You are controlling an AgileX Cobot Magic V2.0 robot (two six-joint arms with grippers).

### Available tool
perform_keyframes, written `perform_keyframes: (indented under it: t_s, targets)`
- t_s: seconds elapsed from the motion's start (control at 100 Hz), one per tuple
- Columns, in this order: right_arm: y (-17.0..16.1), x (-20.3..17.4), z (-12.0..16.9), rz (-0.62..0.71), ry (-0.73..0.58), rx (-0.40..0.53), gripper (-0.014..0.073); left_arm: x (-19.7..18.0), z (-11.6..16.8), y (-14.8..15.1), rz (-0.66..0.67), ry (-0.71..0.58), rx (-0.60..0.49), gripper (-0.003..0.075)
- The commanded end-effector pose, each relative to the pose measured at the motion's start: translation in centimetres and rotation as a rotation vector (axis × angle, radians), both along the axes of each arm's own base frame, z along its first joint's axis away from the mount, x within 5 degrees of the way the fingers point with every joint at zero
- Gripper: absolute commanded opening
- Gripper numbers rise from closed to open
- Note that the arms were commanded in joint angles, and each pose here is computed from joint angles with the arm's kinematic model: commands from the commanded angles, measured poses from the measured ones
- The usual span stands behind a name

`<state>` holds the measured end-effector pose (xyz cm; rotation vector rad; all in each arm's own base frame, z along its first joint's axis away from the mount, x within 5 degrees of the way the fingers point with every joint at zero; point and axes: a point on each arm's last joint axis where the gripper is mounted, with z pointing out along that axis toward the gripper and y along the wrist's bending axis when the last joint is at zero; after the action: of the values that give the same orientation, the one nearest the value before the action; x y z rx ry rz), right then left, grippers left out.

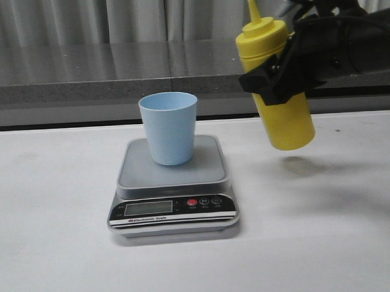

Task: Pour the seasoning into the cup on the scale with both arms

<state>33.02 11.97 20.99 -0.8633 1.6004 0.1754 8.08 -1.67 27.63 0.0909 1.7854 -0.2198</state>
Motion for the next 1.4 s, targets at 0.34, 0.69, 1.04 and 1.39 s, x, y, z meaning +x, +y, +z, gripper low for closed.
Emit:
perform_keyframes:
  t_s: [0.34,0.69,1.04,1.39]
  targets:
    - [4.3,1.8,7.0,0.049,-0.144,-0.449,0.0238,0.2,1.5,0.0,0.005,-0.094,-0.03,-0.002]
    - [6.2,1.9,6.7,0.108,-0.248,-0.804,0.0238,0.2,1.5,0.0,0.005,-0.094,-0.03,-0.002]
    - [7.6,1.8,5.0,0.152,-0.319,-1.067,0.0238,0.2,1.5,0.0,0.005,-0.094,-0.03,-0.002]
    - [7.1,2.1,5.3,0.132,-0.383,-1.2,0.0238,0.2,1.5,0.0,0.005,-0.094,-0.03,-0.002]
